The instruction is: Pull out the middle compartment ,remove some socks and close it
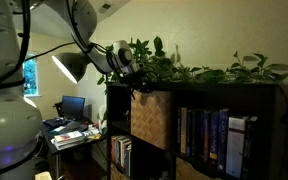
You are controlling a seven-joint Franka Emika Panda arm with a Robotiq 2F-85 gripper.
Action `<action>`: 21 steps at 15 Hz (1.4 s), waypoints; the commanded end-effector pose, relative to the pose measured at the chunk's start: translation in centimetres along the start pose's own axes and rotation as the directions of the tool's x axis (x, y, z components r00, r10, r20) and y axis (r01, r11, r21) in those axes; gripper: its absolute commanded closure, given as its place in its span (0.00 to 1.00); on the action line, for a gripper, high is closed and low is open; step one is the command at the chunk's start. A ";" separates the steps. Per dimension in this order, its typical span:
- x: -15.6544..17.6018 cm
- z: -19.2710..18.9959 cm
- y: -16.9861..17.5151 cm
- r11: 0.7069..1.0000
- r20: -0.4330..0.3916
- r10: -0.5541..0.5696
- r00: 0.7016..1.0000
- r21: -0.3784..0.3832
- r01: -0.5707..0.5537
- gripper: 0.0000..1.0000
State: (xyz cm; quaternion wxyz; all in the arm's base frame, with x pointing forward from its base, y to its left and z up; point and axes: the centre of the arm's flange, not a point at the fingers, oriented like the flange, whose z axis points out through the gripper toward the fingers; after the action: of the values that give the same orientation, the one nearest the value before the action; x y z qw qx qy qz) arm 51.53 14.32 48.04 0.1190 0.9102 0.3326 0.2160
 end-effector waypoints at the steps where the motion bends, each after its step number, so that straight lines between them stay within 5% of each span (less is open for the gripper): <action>1: -0.3 -0.2 0.0 0.999 0.026 -0.021 0.999 0.043 0.020 0.00; 14: -2.8 -5.3 -2.2 0.944 0.211 -0.174 0.962 0.314 0.102 0.00; 21: -1.9 -5.9 -0.1 0.968 0.230 -0.048 0.972 0.251 -0.012 0.00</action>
State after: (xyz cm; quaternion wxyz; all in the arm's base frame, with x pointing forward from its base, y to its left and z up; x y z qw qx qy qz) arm 47.38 14.34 50.60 0.0436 0.9190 0.3882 0.0535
